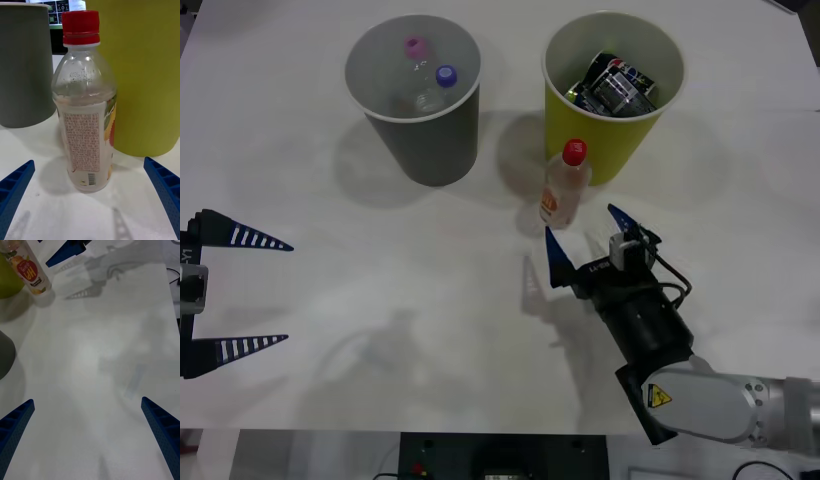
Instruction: Put the can into the green bin and the plastic bottle into the gray bin
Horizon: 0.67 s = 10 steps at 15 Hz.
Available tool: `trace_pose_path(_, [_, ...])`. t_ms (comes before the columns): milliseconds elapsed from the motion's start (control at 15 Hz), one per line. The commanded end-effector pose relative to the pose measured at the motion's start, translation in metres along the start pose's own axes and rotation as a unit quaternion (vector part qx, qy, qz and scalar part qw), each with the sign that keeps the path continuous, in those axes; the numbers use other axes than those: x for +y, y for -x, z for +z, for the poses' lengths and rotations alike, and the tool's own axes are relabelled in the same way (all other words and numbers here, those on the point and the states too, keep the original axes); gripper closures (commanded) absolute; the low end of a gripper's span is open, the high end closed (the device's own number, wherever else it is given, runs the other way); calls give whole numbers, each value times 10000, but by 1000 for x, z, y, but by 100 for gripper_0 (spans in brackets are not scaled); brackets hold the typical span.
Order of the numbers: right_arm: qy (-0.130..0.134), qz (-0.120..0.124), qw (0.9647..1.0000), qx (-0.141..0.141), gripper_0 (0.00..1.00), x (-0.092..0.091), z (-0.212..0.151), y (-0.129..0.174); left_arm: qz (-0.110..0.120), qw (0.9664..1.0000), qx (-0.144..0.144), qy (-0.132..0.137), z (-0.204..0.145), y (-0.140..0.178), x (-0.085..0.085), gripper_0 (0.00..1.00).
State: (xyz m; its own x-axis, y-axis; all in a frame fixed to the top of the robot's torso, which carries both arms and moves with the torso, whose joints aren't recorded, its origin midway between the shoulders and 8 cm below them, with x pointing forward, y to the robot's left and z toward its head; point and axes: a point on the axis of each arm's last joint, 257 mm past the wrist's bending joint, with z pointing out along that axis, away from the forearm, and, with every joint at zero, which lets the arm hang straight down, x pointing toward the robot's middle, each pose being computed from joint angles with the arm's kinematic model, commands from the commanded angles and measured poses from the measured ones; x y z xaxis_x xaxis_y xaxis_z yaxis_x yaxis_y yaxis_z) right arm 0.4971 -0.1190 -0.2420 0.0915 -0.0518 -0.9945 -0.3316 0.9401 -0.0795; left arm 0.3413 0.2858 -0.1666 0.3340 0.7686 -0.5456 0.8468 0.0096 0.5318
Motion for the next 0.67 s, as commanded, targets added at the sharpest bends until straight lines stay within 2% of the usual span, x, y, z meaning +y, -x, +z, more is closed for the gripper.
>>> trace_pose_path(67, [-64,6,10000,-55,0,1,10,1,0,10000,0,0,0,0,0,2])
trace_pose_path(667, [-363,18,9991,-195,0,2,50,5,0,10000,0,0,0,0,0,2])
